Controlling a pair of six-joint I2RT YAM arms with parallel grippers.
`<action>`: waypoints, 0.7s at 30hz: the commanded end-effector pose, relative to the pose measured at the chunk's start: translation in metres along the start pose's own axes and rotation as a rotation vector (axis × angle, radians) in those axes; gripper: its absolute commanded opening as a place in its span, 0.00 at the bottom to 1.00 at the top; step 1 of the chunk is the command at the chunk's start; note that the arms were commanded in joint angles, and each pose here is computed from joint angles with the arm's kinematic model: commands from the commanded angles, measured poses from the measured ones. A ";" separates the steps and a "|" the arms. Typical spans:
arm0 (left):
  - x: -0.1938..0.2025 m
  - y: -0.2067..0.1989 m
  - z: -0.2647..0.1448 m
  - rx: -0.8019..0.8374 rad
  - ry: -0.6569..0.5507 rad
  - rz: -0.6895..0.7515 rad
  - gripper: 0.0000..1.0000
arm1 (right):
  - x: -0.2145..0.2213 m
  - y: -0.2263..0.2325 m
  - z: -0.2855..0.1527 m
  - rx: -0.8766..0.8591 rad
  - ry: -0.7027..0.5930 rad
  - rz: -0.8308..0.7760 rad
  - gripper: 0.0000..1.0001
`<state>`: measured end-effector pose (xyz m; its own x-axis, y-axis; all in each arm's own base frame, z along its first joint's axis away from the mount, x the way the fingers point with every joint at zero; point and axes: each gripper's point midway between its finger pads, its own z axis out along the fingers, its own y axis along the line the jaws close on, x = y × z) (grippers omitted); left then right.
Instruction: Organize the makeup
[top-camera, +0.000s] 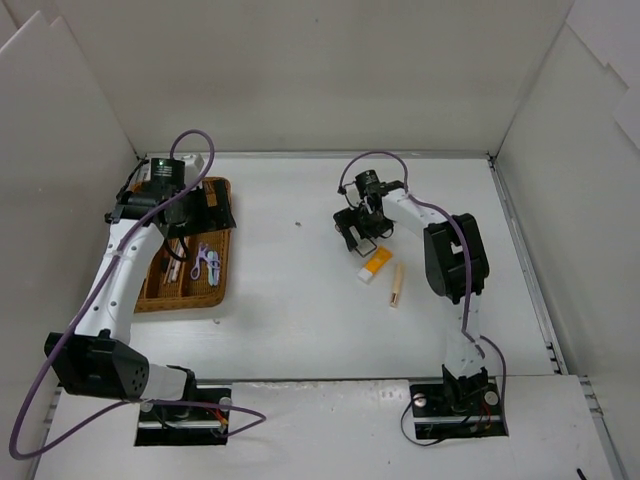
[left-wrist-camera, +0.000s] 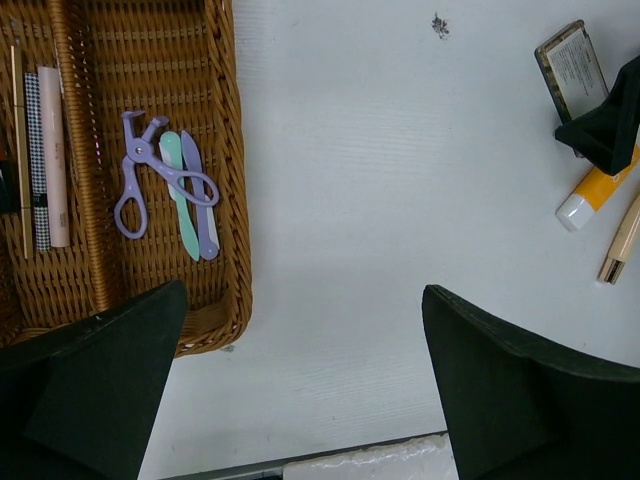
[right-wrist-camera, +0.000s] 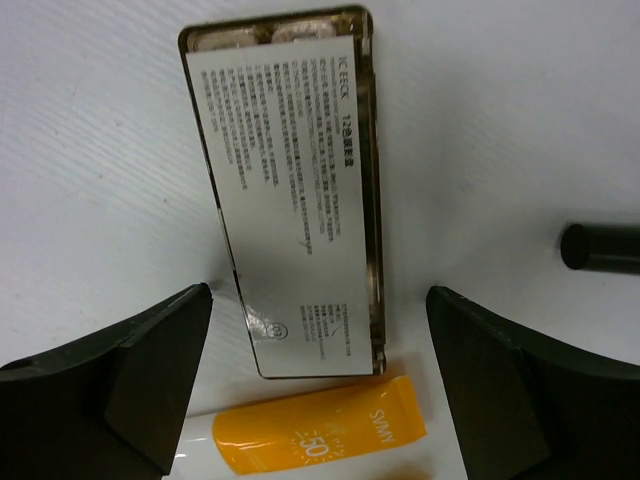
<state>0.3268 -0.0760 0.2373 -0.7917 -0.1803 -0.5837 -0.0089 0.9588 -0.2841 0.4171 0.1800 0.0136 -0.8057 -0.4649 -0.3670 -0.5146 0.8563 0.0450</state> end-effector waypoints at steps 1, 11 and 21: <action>-0.015 -0.013 -0.013 0.049 -0.082 0.014 0.99 | -0.013 -0.001 -0.007 0.006 -0.014 0.002 0.85; -0.015 -0.021 -0.013 0.089 -0.085 0.000 0.99 | 0.005 0.002 0.003 0.012 0.080 0.023 0.21; -0.024 -0.071 -0.017 0.323 -0.146 -0.132 0.96 | -0.051 0.056 -0.087 -0.039 -0.200 -0.024 0.02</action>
<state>0.3279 -0.1105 0.2411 -0.7781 -0.2811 -0.5617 0.0140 0.8862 -0.4630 0.4073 0.2040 0.0280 -0.8081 -0.4650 -0.3616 -0.5165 0.8545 0.0555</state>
